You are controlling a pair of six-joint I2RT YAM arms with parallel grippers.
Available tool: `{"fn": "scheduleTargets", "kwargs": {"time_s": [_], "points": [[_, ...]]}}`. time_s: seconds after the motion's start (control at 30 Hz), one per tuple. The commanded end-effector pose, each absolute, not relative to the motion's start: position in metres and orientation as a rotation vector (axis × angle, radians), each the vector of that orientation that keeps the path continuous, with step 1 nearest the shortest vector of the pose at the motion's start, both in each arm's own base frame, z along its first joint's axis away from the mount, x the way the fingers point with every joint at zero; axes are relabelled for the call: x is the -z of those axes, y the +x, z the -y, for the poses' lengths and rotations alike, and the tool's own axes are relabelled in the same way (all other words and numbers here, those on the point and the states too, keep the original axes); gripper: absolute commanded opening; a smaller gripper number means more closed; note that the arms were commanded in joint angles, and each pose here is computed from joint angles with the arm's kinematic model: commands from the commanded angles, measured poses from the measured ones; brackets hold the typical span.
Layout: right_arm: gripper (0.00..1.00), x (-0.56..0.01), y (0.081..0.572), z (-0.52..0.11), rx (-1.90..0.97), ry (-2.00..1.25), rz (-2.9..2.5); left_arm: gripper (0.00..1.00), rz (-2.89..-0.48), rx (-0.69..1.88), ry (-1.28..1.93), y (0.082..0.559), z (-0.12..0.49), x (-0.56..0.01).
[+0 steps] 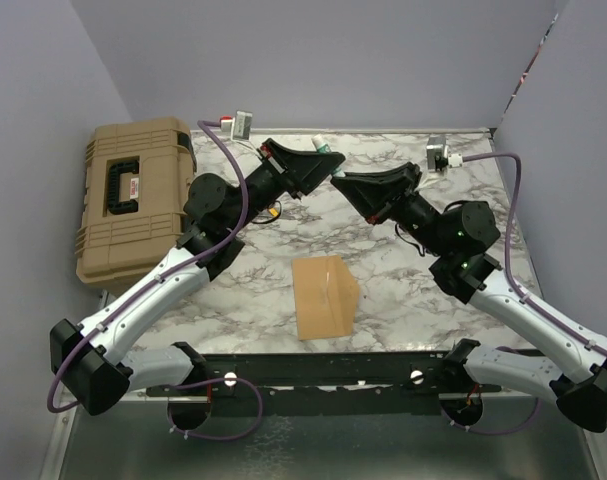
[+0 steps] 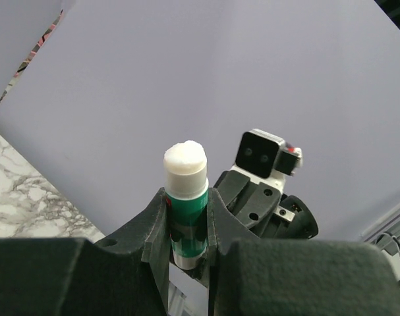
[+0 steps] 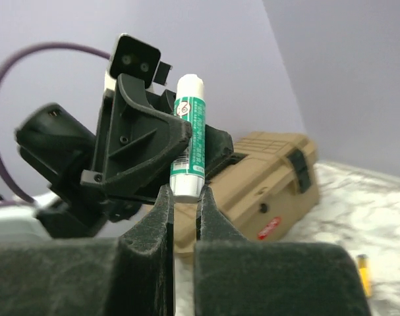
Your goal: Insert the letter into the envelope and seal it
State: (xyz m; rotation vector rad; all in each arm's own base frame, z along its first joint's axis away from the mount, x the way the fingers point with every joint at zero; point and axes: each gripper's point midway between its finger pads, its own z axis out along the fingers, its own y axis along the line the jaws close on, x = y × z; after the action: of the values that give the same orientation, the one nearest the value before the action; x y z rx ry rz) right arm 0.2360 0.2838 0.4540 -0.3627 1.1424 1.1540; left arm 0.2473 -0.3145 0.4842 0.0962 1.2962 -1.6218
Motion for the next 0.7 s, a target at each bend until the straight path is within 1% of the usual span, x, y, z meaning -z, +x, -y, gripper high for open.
{"fn": "scheduleTargets", "kwargs": {"time_s": [0.0,0.07,0.13,0.2,0.27,0.37,0.5,0.6,0.67], "points": [[0.01,-0.477,0.235,-0.274,-1.467,-0.034,-1.124,0.00,-1.217,1.617,0.178,0.231,0.309,-0.490],[0.01,-0.476,0.233,-0.274,-1.568,0.040,-1.119,0.00,-1.219,1.618,0.174,0.231,0.309,-0.488],[0.02,-0.481,0.227,-0.270,-1.604,0.037,-1.068,0.00,-1.225,1.624,0.161,0.232,0.309,-0.487],[0.16,-0.483,0.224,-0.272,-1.557,-0.022,-1.076,0.00,-1.235,1.639,0.135,0.233,0.308,-0.486],[0.30,-0.480,0.223,-0.277,-1.417,-0.169,-1.094,0.00,-1.260,1.654,0.099,0.235,0.308,-0.485],[0.45,-0.467,0.224,-0.284,-1.216,-0.380,-1.108,0.00,-1.317,1.669,0.024,0.242,0.309,-0.478],[0.56,-0.456,0.233,-0.279,-0.966,-0.531,-1.045,0.00,-1.366,1.691,-0.086,0.253,0.309,-0.473],[0.61,-0.458,0.236,-0.272,-0.842,-0.585,-0.992,0.00,-1.371,1.710,-0.144,0.258,0.309,-0.473],[0.62,-0.463,0.237,-0.269,-0.779,-0.607,-0.952,0.00,-1.365,1.723,-0.197,0.262,0.306,-0.475]]}}
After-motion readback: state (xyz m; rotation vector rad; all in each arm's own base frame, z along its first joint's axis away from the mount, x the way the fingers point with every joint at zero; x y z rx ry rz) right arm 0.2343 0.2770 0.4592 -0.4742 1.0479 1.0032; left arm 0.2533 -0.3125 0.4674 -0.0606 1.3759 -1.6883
